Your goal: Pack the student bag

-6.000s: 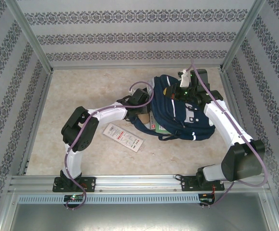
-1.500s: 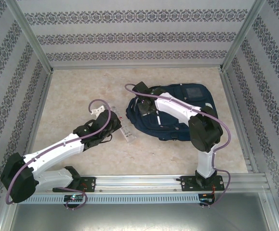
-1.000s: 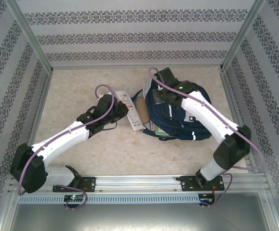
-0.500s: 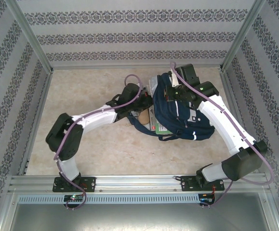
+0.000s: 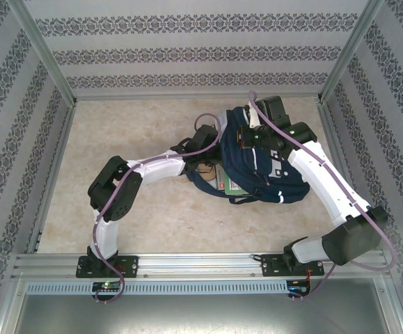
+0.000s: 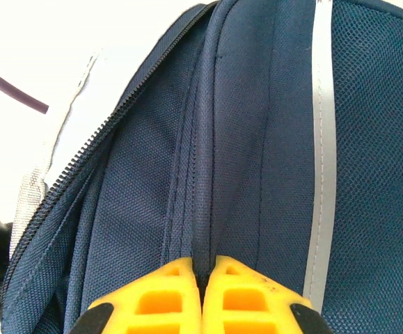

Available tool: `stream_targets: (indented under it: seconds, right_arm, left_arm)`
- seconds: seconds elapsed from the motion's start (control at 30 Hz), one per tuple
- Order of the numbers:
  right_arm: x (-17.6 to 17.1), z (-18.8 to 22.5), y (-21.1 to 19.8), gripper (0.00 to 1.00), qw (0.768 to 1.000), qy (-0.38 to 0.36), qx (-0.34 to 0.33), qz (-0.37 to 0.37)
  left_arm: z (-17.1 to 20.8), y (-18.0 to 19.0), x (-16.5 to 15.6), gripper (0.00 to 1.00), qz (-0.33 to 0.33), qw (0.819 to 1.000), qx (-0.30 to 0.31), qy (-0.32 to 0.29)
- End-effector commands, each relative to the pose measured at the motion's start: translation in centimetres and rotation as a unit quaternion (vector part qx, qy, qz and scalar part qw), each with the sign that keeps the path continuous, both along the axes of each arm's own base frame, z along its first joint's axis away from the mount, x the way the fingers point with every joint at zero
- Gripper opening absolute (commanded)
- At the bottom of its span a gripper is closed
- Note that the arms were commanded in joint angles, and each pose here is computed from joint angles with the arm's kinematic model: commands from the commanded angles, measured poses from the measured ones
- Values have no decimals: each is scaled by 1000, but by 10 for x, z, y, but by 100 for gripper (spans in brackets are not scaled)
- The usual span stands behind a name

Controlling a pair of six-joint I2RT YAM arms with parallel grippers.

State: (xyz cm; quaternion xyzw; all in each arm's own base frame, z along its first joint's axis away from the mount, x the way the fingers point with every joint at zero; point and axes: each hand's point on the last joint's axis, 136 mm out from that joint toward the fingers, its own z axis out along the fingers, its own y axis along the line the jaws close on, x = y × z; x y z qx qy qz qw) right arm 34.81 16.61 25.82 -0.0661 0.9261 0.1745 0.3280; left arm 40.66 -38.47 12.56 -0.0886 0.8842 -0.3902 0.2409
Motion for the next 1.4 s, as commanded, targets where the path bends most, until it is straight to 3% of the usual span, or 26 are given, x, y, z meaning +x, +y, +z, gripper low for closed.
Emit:
stream_targets:
  seconds: [0.0, 0.07, 0.1, 0.17, 0.2, 0.3, 0.4, 0.73, 0.83, 0.93, 1.03, 1.2, 1.27, 1.37]
  right_arm:
    - [5, 30, 4, 4, 998, -52, 41, 1]
    - [3, 26, 3, 13, 998, -48, 40, 0]
    - [2, 23, 2, 22, 998, -44, 39, -2]
    - [-1, 18, -2, 35, 999, -38, 35, -9]
    - [-3, 14, -3, 37, 999, -32, 32, -12]
    - [-12, 0, -10, 39, 999, -11, 27, -26]
    - [-24, -16, -14, 39, 999, 7, 36, -39]
    - [-67, -65, -15, 39, 993, 66, 61, -74]
    - [-80, -84, -13, 39, 991, 84, 60, -87]
    - [-93, -105, -14, 39, 987, 108, 59, -107]
    - [-104, -125, -14, 39, 984, 121, 54, -120]
    - [-114, -148, -21, 40, 977, 140, 54, -153]
    - [-115, -154, -23, 39, 975, 145, 52, -161]
    - [-112, -162, -31, 40, 972, 147, 33, -178]
  left_arm:
    - [29, 24, -3, 80, 6, 999, 35, -33]
    - [34, 38, -8, 81, 11, 998, 58, -33]
    - [36, 47, -11, 81, 13, 997, 71, -33]
    - [40, 63, -18, 74, 16, 995, 96, -29]
    - [40, 71, -22, 70, 14, 993, 114, -24]
    - [42, 101, -28, 62, 25, 985, 171, -18]
    - [38, 126, -21, 60, 31, 979, 203, -14]
    - [27, 154, 62, 65, -1, 967, 253, -12]
    - [37, 143, 84, 71, -14, 975, 219, -28]
    - [41, 110, 100, 76, -74, 980, 177, -46]
    - [26, 85, 114, 78, -124, 979, 159, -40]
    - [-5, 55, 121, 90, -189, 971, 137, -40]
    - [-19, 48, 119, 89, -208, 970, 123, -29]
    - [-46, 45, 107, 81, -228, 965, 130, 1]
